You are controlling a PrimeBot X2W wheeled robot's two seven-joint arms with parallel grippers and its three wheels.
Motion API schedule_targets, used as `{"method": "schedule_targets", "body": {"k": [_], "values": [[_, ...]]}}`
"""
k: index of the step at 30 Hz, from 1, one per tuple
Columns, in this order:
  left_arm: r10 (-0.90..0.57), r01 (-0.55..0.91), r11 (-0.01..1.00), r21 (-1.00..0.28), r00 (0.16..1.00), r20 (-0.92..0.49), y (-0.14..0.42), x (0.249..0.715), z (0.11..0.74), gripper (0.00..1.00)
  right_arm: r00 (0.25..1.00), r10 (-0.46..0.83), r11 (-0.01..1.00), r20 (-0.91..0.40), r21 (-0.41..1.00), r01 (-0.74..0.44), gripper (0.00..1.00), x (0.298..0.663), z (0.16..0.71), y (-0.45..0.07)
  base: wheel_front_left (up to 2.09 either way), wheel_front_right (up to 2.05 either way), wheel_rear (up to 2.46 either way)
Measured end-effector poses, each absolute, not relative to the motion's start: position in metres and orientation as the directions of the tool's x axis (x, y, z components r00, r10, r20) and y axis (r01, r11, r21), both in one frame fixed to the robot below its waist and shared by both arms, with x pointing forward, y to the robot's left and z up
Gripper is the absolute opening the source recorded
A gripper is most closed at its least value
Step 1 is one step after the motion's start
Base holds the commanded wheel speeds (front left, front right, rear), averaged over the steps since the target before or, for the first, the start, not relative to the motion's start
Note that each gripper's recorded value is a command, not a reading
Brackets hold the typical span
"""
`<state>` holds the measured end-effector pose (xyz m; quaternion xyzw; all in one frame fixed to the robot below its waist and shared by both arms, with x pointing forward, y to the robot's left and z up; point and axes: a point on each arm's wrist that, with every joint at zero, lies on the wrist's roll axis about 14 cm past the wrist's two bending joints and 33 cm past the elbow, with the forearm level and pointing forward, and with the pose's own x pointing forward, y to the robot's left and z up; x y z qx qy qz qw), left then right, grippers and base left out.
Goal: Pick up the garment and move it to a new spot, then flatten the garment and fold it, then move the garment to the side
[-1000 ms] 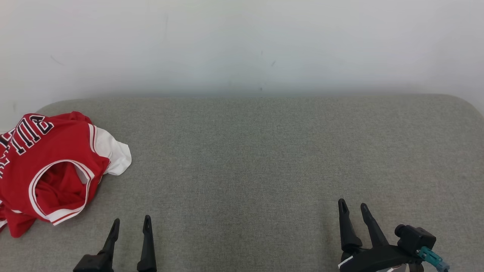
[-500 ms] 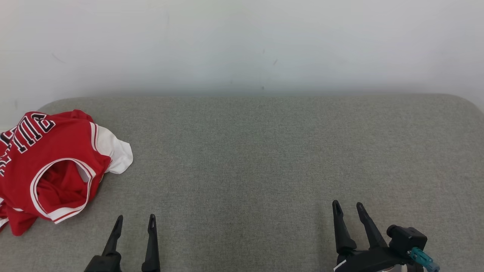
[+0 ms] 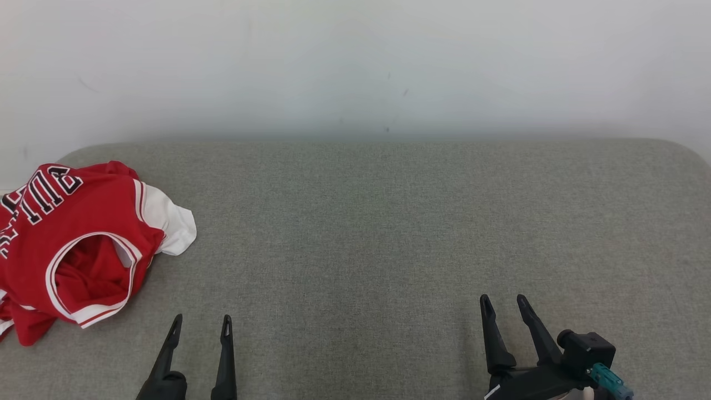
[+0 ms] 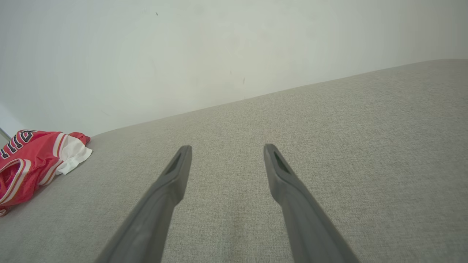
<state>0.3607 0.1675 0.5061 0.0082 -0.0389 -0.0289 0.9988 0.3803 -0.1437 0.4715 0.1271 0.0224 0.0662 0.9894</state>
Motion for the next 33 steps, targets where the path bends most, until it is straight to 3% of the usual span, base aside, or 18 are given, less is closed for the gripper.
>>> {"method": "schedule_targets", "body": {"k": [7,21,33], "values": [[-0.054,0.053,0.998,0.015,0.995,0.079,0.168,0.36,0.506,1.0,0.99,0.136,0.961,-0.019,0.247,-0.128,1.0,0.38,0.474,-0.144,0.0,0.0,0.0],[0.034,-0.029,0.99,-0.139,0.999,0.031,0.19,0.349,0.49,1.0,0.987,0.158,0.958,-0.019,0.246,-0.148,1.0,0.379,0.474,-0.137,0.0,0.0,0.0],[0.173,-0.168,0.977,-0.133,0.985,0.027,0.232,0.318,0.488,1.0,0.957,0.289,0.927,-0.026,0.257,-0.273,1.0,0.388,0.472,-0.09,0.0,0.0,0.0]]}}
